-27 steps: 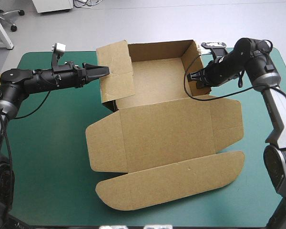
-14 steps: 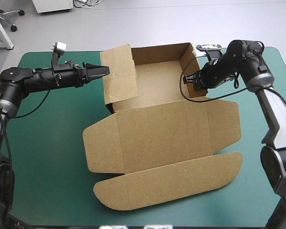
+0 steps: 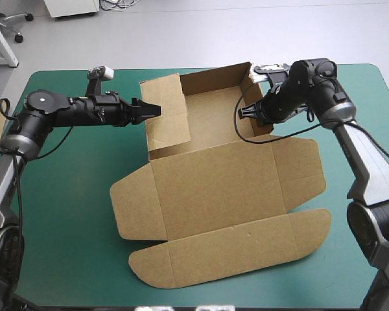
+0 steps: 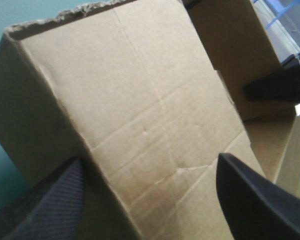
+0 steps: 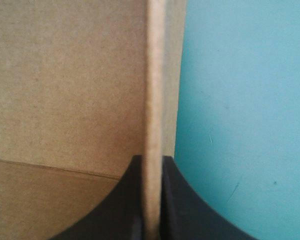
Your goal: Fold the box
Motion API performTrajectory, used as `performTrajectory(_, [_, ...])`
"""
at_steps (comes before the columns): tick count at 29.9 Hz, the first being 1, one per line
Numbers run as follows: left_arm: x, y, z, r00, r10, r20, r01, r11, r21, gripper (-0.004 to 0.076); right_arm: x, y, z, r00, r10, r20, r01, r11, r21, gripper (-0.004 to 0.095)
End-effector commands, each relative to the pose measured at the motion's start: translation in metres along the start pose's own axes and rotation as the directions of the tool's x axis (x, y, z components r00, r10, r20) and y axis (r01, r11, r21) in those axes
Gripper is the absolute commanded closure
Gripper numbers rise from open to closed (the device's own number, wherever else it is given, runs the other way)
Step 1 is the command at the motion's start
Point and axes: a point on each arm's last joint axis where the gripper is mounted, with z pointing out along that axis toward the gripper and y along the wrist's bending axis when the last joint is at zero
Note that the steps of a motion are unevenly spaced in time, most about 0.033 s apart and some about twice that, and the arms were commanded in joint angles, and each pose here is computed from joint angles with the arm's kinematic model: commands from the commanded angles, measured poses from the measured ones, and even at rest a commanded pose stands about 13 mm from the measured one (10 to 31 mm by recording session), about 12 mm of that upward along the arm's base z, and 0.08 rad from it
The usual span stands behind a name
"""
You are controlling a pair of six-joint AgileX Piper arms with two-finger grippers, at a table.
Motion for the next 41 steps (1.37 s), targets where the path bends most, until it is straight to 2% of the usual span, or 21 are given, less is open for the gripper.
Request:
performTrajectory(1, [-0.010,-0.024,-0.012,0.999,0.016,0.046,-0.016,1.000,0.014,0.0201,-0.008,0.019,-0.034,0.987,0.037,0.157,-0.018,0.992,-0.122,0.0937])
performTrajectory(8, [-0.012,-0.017,-0.016,0.999,0.040,0.016,-0.038,0.994,-0.099,0.0274,-0.011,0.029,-0.034,0.980,0.036,0.195,-0.007,0.989,-0.147,0.0937])
performTrajectory(19, [-0.035,-0.029,-0.032,0.992,0.126,-0.007,-0.122,0.950,-0.288,0.0287,-0.014,0.036,-0.035,0.973,0.054,0.222,-0.016,0.985,-0.169,0.0933])
performTrajectory(24, [-0.036,-0.039,-0.023,0.979,0.196,-0.063,-0.204,0.884,-0.421,0.0316,-0.014,0.045,-0.035,0.969,0.017,0.245,0.010,0.994,-0.112,0.0926])
performTrajectory(29, [-0.037,-0.039,-0.021,0.990,0.137,-0.023,-0.129,0.843,-0.522,0.0318,-0.013,0.052,-0.036,0.966,-0.021,0.259,0.031,0.999,-0.037,0.0926])
performTrajectory(34, [-0.038,-0.033,-0.025,0.996,0.088,0.006,-0.068,0.810,-0.582,0.0349,-0.013,0.052,-0.036,0.966,-0.020,0.260,0.029,0.999,-0.033,0.0926])
performTrajectory(41, [-0.041,-0.041,-0.017,0.994,0.063,0.084,-0.003,0.822,-0.570,0.0382,-0.013,0.052,-0.036,0.966,-0.017,0.260,0.026,0.999,-0.033,0.0926])
